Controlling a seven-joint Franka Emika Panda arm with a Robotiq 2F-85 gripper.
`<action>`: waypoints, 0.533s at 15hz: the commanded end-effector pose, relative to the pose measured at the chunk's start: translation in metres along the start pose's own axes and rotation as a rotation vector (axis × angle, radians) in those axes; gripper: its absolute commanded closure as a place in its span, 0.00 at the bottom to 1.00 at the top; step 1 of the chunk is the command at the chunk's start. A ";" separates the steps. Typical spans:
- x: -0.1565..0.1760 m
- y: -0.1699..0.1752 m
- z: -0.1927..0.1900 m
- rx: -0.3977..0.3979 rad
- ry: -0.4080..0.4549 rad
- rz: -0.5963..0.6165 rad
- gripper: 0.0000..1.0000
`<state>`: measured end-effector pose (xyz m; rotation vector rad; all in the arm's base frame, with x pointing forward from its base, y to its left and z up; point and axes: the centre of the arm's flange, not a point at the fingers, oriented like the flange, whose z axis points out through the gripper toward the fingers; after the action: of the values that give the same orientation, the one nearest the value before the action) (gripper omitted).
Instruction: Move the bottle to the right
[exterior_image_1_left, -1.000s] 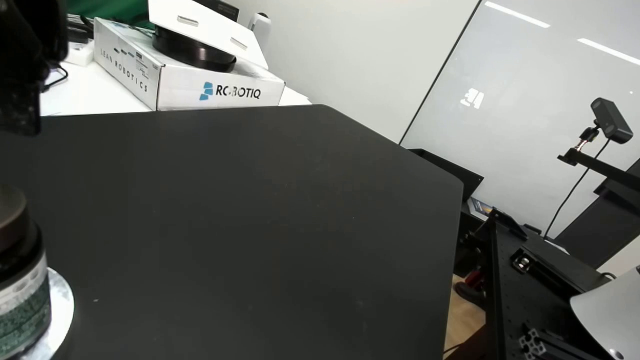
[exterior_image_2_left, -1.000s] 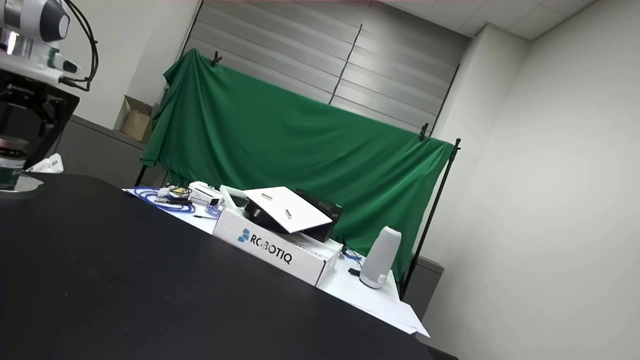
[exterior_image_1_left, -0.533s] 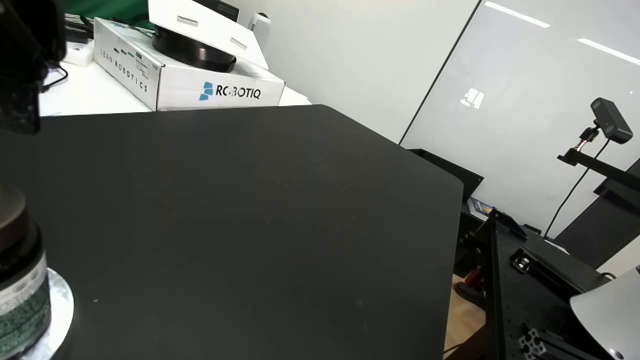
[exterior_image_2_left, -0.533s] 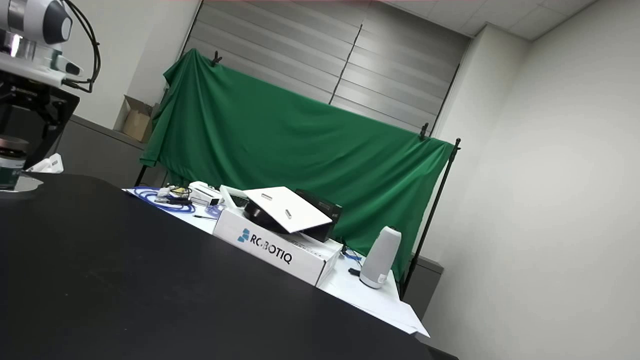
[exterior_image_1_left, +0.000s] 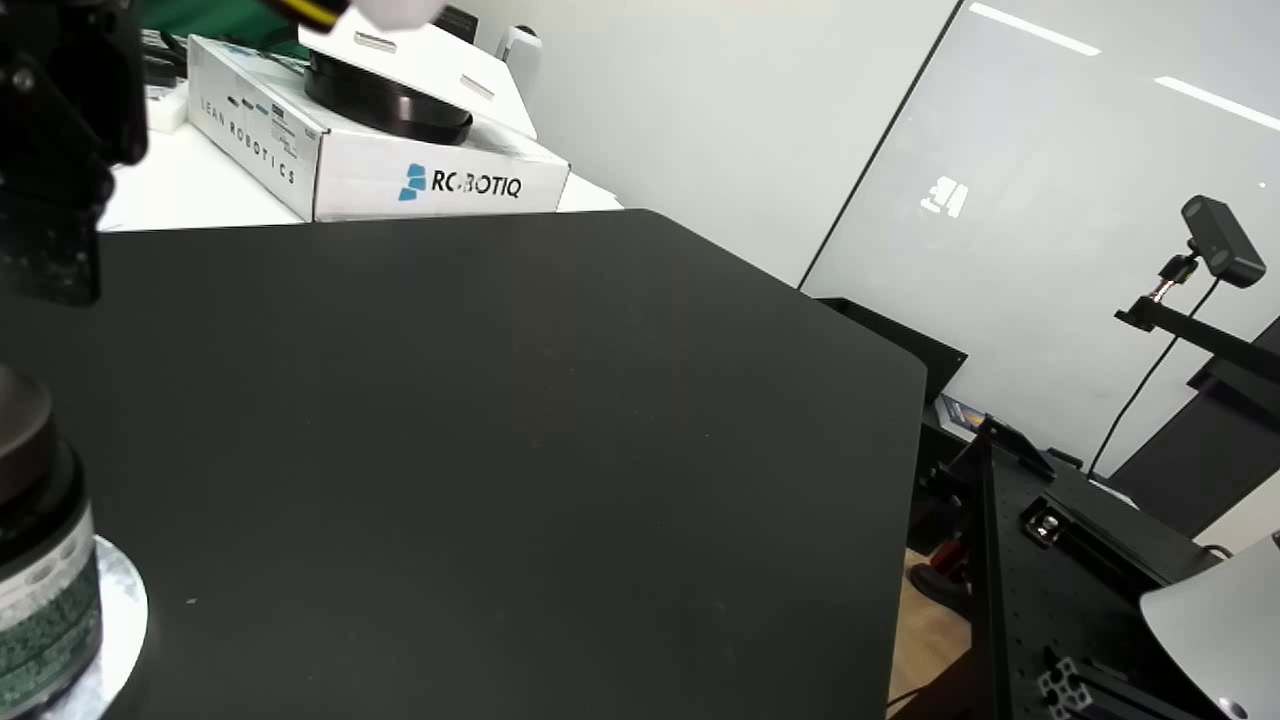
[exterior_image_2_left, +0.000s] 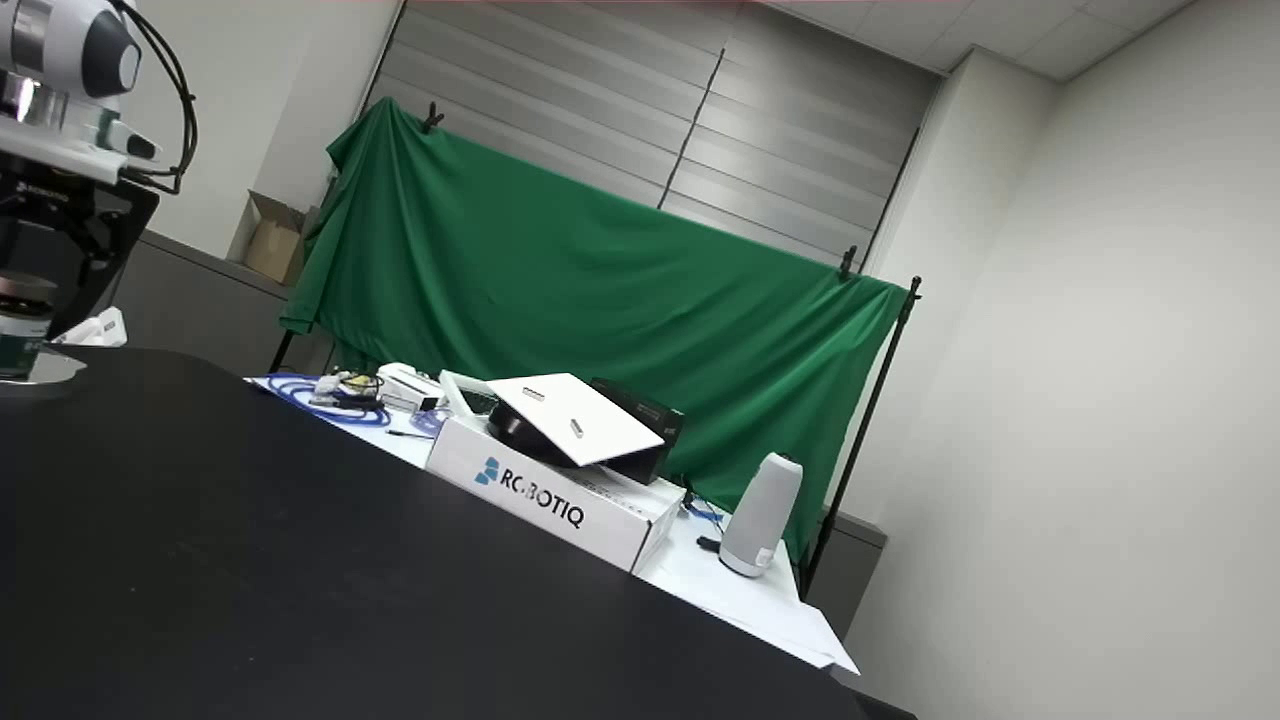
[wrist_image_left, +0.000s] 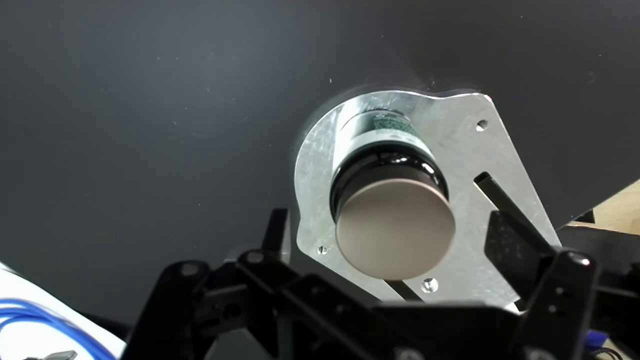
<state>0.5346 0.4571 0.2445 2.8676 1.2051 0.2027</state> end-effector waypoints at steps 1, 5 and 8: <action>0.000 0.003 0.001 -0.004 -0.006 0.005 0.00; 0.001 0.003 0.007 0.005 -0.010 0.004 0.00; 0.000 0.005 0.012 0.005 -0.011 0.005 0.25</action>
<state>0.5341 0.4558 0.2354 2.8681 1.2027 0.1818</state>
